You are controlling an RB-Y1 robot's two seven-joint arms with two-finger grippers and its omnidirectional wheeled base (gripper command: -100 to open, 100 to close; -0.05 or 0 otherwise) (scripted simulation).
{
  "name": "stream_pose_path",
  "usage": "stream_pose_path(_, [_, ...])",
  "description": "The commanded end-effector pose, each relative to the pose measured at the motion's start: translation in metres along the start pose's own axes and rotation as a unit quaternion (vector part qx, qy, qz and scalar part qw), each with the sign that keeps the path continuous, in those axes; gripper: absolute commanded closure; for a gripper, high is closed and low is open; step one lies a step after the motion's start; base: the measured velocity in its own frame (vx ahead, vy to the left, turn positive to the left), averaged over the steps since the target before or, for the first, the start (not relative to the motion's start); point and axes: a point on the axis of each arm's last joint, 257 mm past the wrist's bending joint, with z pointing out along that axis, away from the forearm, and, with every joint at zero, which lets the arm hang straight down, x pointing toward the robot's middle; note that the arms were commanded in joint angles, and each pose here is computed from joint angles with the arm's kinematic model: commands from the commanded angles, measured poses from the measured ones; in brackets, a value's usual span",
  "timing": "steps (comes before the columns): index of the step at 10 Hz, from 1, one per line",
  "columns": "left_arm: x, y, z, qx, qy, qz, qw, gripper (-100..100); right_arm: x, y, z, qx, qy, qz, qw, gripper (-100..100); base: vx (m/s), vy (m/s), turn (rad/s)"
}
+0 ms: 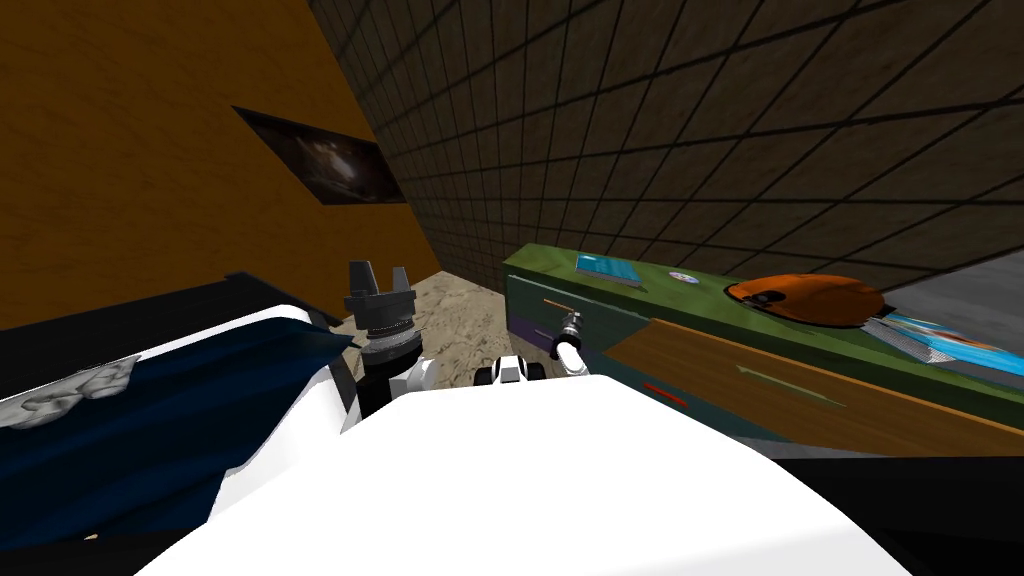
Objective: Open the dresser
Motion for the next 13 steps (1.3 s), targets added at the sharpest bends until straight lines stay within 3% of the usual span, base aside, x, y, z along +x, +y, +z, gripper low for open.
stream_pose_path(1, [0.000, 0.000, 0.000, 0.000, 0.000, 0.000, 1.0000, 0, -0.014, 0.003, -0.002, -0.008, -0.012, 0.001, 0.9999, 100, -0.136, 0.095, -0.034])
stream_pose_path(3, [0.000, 0.000, 0.000, 0.000, 0.000, 0.000, 1.0000, 0, -0.024, 0.004, -0.004, -0.012, -0.020, 0.001, 0.9997, 100, -0.158, 0.085, -0.015])
stream_pose_path(4, [0.000, 0.000, 0.000, 0.000, 0.000, 0.000, 1.0000, 0, -0.013, 0.001, -0.003, -0.008, -0.010, -0.001, 0.9999, 100, -0.083, 0.035, -0.010])
stream_pose_path(8, [0.000, 0.000, 0.000, 0.000, 0.000, 0.000, 1.0000, 0, -0.026, 0.007, -0.013, -0.015, -0.021, 0.000, 0.9997, 100, -0.147, 0.088, -0.015])
stream_pose_path(9, [0.000, 0.000, 0.000, 0.000, 0.000, 0.000, 1.0000, 0, -0.020, 0.005, -0.011, -0.012, -0.014, -0.003, 0.9998, 100, -0.079, 0.048, -0.017])
stream_pose_path(10, [0.000, 0.000, 0.000, 0.000, 0.000, 0.000, 1.0000, 0, -0.016, 0.002, -0.006, -0.015, -0.010, -0.005, 0.9998, -100, -0.037, 0.029, -0.009])
stream_pose_path(12, [0.000, 0.000, 0.000, 0.000, 0.000, 0.000, 1.0000, 0, -0.015, -0.009, 0.007, -0.015, -0.008, -0.006, 0.9998, -100, -0.026, 0.049, -0.010])
stream_pose_path(13, [0.000, 0.000, 0.000, 0.000, 0.000, 0.000, 1.0000, 0, -0.014, -0.008, 0.007, -0.017, -0.006, -0.006, 0.9998, -100, -0.010, 0.037, -0.001])
